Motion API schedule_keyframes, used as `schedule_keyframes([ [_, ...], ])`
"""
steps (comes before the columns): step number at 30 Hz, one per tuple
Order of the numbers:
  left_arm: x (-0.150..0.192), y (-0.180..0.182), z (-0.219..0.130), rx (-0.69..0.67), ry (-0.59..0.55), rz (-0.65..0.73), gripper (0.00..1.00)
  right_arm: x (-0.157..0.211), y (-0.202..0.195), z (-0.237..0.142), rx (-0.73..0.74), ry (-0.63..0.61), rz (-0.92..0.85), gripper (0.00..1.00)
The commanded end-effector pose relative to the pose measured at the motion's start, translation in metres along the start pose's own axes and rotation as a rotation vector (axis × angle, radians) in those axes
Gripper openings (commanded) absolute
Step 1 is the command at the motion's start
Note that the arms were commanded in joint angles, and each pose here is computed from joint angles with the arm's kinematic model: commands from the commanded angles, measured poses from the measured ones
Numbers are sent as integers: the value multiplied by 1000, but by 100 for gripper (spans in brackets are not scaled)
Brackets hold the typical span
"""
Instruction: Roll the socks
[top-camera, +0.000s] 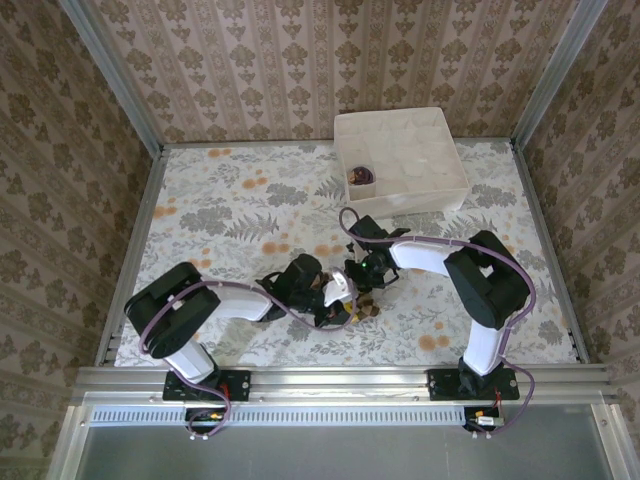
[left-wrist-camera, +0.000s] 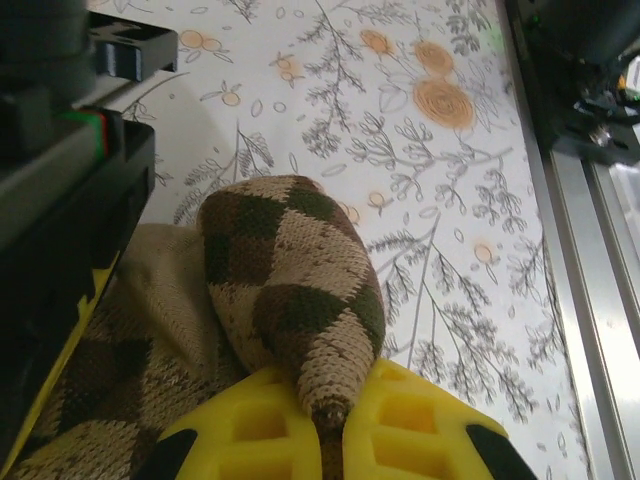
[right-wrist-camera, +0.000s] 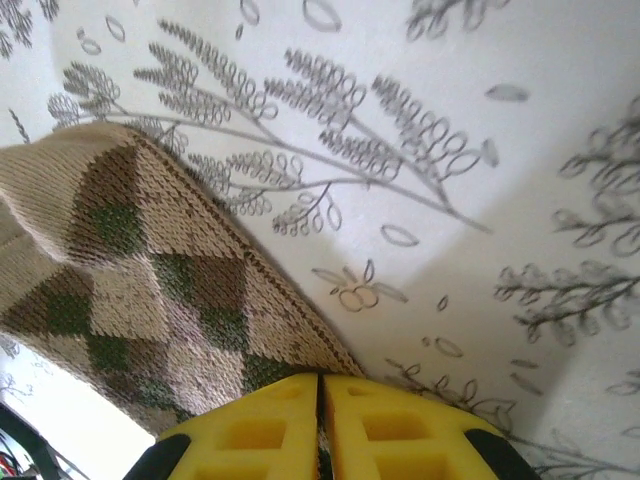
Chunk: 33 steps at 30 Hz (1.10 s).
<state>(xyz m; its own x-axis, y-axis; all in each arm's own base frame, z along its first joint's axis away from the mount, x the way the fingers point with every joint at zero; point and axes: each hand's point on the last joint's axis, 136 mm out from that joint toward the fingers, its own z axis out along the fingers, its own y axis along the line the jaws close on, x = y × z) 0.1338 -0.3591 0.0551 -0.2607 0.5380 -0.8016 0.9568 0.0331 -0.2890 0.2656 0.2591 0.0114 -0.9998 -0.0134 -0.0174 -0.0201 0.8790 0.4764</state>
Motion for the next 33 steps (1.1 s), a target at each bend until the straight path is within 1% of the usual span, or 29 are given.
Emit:
schedule_keyframes([
  [1,2,-2,7,34,38,-137,0,-6,-55,8,163,-68,94,12],
  [6,5,1,16,21,67,-287,0,-11,-50,-6,114,-163,93,12],
  [7,9,5,18,-10,73,-317,0,-13,-46,-11,91,-194,89,12],
  [10,18,10,23,-37,86,-379,0,-17,-35,-30,42,-274,66,15],
  [12,22,16,24,-61,87,-413,0,-19,-29,-47,26,-322,38,20],
  [16,24,32,26,-91,84,-484,0,-15,-21,-79,4,-389,-16,36],
  [17,24,36,28,-91,85,-499,0,-12,-20,-87,-4,-403,-25,39],
  [20,28,47,31,-93,90,-560,0,0,-26,-98,-7,-412,-20,44],
  [23,32,57,31,-104,80,-615,0,16,-45,-96,23,-400,17,47],
  [26,34,62,31,-116,81,-639,0,27,-63,-88,37,-389,66,49],
  [29,36,66,30,-117,84,-662,0,34,-69,-76,24,-360,83,51],
  [33,40,69,31,-114,90,-701,0,31,-66,-69,21,-332,73,51],
])
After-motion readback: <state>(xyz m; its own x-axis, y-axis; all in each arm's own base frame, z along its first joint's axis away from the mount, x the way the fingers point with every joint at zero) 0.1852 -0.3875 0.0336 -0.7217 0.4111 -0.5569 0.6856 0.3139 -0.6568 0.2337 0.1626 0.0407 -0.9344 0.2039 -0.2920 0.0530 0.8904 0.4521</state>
